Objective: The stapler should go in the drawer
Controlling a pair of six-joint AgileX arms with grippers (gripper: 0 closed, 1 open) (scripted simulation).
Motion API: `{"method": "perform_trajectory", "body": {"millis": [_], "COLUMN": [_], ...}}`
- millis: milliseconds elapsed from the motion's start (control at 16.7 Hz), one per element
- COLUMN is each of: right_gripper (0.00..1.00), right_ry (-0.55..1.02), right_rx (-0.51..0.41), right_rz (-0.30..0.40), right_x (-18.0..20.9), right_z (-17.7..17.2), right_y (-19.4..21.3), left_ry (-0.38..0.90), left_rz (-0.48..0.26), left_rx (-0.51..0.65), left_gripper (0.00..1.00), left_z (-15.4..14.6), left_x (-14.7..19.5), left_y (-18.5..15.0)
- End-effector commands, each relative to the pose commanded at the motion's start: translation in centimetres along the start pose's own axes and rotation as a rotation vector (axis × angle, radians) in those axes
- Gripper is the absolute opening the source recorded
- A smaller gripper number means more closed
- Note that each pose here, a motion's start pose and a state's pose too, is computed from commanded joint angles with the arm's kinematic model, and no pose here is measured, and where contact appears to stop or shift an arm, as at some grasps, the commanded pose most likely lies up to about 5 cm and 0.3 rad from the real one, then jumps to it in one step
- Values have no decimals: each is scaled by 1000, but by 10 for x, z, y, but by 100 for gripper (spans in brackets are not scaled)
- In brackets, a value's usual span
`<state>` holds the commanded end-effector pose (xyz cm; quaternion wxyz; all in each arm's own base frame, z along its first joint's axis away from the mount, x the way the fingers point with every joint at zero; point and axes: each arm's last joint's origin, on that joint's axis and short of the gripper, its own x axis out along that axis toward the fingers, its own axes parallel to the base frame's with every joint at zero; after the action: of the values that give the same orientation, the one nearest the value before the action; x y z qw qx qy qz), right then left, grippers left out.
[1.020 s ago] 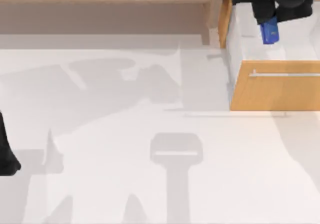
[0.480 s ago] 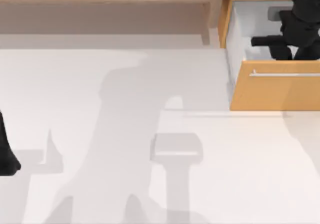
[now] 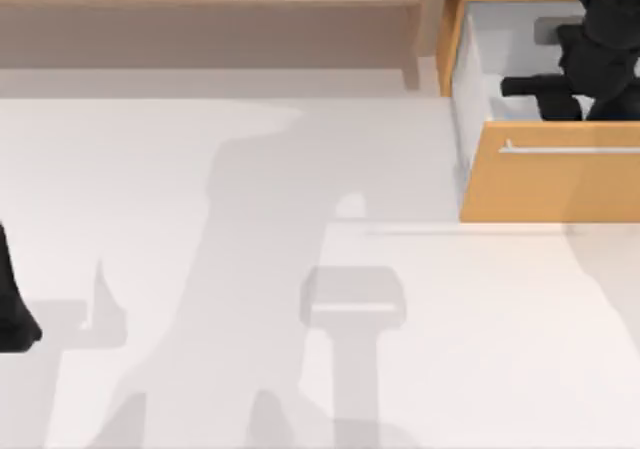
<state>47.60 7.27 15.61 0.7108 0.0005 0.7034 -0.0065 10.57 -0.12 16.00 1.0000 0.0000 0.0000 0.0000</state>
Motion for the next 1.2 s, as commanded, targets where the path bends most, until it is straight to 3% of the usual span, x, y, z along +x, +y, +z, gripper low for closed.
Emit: {"method": "perform_trajectory", "body": {"millis": [360, 1140, 1200], "right_gripper": [0, 98, 100], "right_ry": [8, 8, 8], "right_rx": [1, 1, 1], "right_rz": [-1, -1, -1], "right_x": [6, 6, 6], "right_z": [0, 0, 0], "right_y": [-1, -1, -1], "left_ry": [0, 0, 0], "left_rz": [0, 0, 0], "left_rx": [0, 0, 0], "left_gripper": [100, 100, 100], "left_z": [0, 0, 0], "left_x": [0, 0, 0], "left_y": [0, 0, 0]}}
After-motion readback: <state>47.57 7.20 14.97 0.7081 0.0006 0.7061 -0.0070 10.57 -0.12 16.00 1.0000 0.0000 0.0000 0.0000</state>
